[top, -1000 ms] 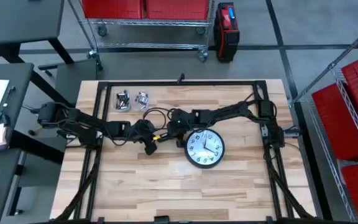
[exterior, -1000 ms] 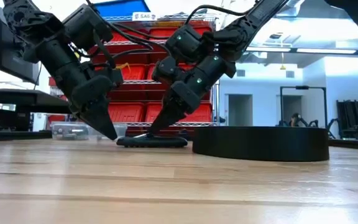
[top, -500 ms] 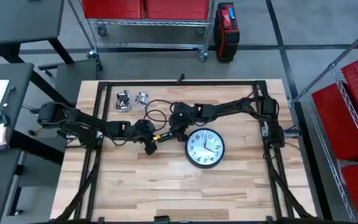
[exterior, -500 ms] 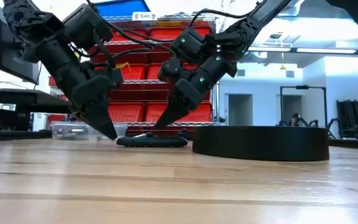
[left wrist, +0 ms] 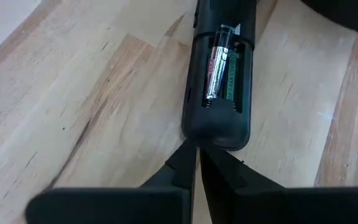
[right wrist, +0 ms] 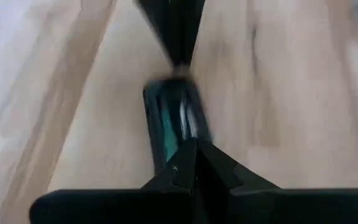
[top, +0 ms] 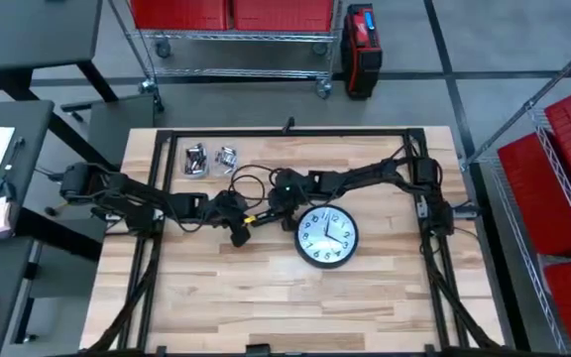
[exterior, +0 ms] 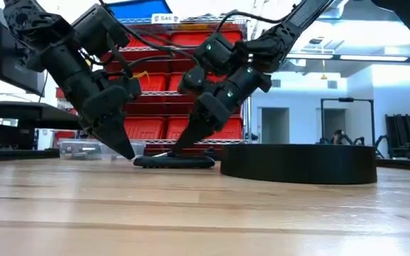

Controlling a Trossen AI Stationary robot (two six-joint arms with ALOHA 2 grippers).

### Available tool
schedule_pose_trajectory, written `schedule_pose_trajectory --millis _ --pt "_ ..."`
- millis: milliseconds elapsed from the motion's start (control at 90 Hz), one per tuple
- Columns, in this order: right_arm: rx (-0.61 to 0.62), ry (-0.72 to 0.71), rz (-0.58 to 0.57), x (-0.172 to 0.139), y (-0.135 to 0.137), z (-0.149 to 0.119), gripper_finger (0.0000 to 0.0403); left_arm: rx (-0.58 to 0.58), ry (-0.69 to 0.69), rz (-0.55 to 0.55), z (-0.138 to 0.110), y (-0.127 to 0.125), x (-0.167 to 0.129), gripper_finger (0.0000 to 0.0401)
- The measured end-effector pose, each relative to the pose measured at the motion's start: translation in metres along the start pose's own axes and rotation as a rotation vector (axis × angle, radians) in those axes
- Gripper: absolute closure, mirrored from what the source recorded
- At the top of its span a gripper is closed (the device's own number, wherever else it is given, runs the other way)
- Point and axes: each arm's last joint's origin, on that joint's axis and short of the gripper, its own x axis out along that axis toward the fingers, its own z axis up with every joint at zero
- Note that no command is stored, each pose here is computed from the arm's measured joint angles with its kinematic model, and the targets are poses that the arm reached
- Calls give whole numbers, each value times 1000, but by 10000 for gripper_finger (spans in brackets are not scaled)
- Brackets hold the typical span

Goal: Insert battery
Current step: Insert the silver battery into the remote

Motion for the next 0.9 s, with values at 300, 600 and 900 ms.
schedule_pose_trajectory --millis 300,600,900 --pt "-6 -15 -2 3 1 0 403 -3 -9 -4 1 0 0 397" --pt "-6 -32 58 8 2 -2 403 -3 -9 -4 1 0 0 397" --pt "45 37 108 19 2 -10 403 -1 -10 -4 1 0 0 397"
